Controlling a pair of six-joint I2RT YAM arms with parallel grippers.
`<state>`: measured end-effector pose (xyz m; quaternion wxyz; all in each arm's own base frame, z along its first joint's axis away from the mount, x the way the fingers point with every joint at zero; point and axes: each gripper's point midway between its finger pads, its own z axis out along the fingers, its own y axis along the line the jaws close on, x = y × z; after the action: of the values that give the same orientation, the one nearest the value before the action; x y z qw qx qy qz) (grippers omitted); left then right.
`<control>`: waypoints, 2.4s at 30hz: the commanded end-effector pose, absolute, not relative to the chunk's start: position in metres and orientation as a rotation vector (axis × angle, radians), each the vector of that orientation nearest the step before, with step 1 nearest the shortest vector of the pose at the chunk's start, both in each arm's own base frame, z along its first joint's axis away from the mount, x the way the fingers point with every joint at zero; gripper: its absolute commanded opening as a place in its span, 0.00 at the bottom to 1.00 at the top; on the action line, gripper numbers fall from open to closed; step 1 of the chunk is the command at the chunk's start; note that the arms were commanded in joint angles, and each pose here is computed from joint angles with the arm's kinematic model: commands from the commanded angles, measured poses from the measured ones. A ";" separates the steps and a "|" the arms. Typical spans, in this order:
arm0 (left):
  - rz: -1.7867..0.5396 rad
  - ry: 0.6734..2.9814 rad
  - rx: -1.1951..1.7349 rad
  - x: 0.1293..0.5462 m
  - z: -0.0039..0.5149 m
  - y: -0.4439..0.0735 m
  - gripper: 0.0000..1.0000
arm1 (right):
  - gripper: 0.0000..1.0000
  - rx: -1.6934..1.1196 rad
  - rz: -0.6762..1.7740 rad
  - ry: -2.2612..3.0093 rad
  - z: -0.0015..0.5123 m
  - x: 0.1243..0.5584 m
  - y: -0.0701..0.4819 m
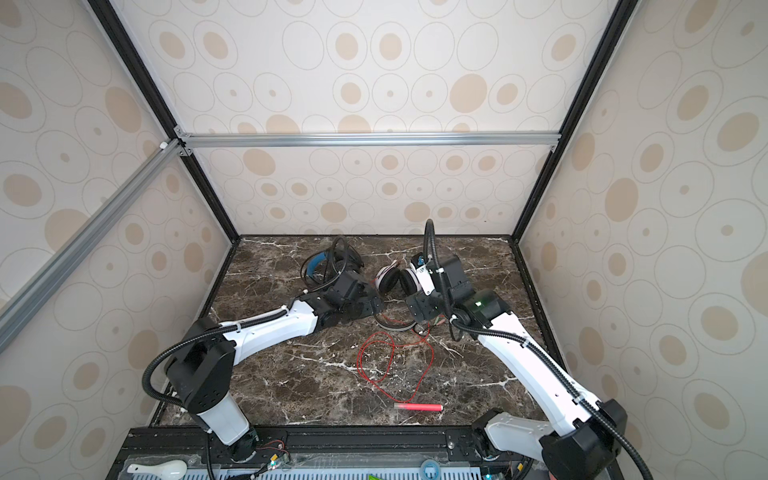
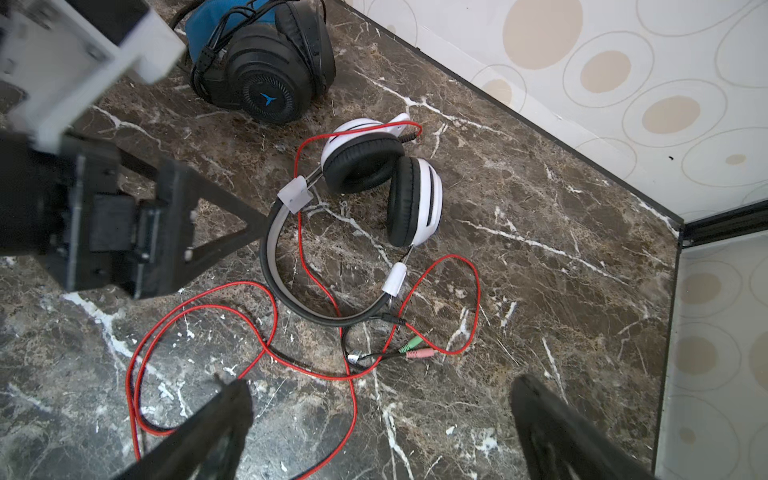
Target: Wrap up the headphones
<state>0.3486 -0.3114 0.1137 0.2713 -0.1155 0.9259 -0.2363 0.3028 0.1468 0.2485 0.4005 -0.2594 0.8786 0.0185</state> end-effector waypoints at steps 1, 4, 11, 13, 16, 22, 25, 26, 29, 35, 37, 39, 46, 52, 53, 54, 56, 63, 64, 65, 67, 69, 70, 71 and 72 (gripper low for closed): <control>-0.670 2.440 -0.486 0.361 0.114 -0.326 0.86 | 1.00 -0.629 0.064 2.186 0.252 0.297 0.143; -0.657 2.456 -0.509 0.365 0.098 -0.333 0.80 | 1.00 -0.630 0.068 2.178 0.252 0.291 0.141; -0.601 2.501 -0.546 0.374 0.066 -0.342 0.68 | 1.00 -0.631 0.047 2.148 0.256 0.285 0.134; -0.593 2.500 -0.546 0.377 0.062 -0.342 0.60 | 1.00 -0.634 0.044 2.139 0.258 0.285 0.133; -0.569 2.525 -0.543 0.379 0.052 -0.344 0.43 | 1.00 -0.638 0.033 2.133 0.258 0.284 0.132; -0.555 2.539 -0.501 0.384 0.050 -0.350 0.26 | 1.00 -0.631 -0.009 2.122 0.260 0.284 0.125; -0.526 2.534 -0.441 0.390 0.060 -0.353 0.18 | 1.00 -0.613 -0.024 2.119 0.263 0.283 0.121; -0.514 2.535 -0.421 0.390 0.063 -0.353 0.15 | 1.00 -0.610 -0.029 2.117 0.264 0.283 0.120; -0.484 2.525 -0.345 0.393 0.077 -0.351 0.06 | 1.00 -0.591 -0.039 2.116 0.265 0.282 0.115; -0.415 2.533 -0.071 0.396 0.115 -0.351 0.00 | 1.00 -0.521 -0.045 2.144 0.270 0.287 0.107; -0.337 2.558 0.058 0.394 0.127 -0.348 0.00 | 1.00 -0.497 -0.031 2.154 0.272 0.289 0.104; -0.204 2.602 0.194 0.389 0.129 -0.338 0.00 | 1.00 -0.481 -0.020 2.159 0.275 0.292 0.103; 0.114 2.685 0.430 0.360 0.139 -0.284 0.00 | 1.00 -0.485 -0.006 2.171 0.274 0.300 0.106; 0.229 2.711 0.511 0.338 0.142 -0.252 0.00 | 1.00 -0.490 0.022 2.179 0.271 0.303 0.111; 0.277 2.710 0.522 0.336 0.144 -0.244 0.00 | 1.00 -0.493 0.024 2.182 0.270 0.303 0.112; 0.309 2.703 0.531 0.334 0.147 -0.238 0.00 | 1.00 -0.492 0.023 2.186 0.269 0.304 0.112; 0.370 2.685 0.534 0.332 0.153 -0.226 0.00 | 1.00 -0.486 0.021 2.201 0.266 0.306 0.112; 0.330 2.658 0.537 0.326 0.153 -0.222 0.00 | 1.00 -0.504 0.112 2.254 0.254 0.310 0.128; 0.323 2.657 0.537 0.326 0.150 -0.222 0.00 | 1.00 -0.519 0.143 2.261 0.250 0.310 0.134; 0.309 2.652 0.528 0.326 0.149 -0.223 0.00 | 1.00 -0.533 0.182 2.270 0.246 0.310 0.140; 0.266 2.640 0.523 0.327 0.149 -0.229 0.00 | 1.00 -0.555 0.255 2.300 0.236 0.312 0.153; 0.228 2.629 0.512 0.328 0.151 -0.232 0.00 | 1.00 -0.580 0.325 2.329 0.225 0.316 0.166; 0.209 2.625 0.513 0.327 0.152 -0.234 0.00 | 0.99 -0.600 0.362 2.339 0.219 0.317 0.173; 0.195 2.620 0.514 0.328 0.153 -0.236 0.00 | 0.99 -0.616 0.399 2.349 0.214 0.319 0.179; 0.185 2.618 0.521 0.328 0.153 -0.237 0.00 | 0.98 -0.628 0.424 2.359 0.208 0.321 0.184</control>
<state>0.3179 -0.2253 0.1264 0.1828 0.1965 0.9572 0.1079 0.3185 0.1625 0.2074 0.3352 -0.2286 0.9080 0.1044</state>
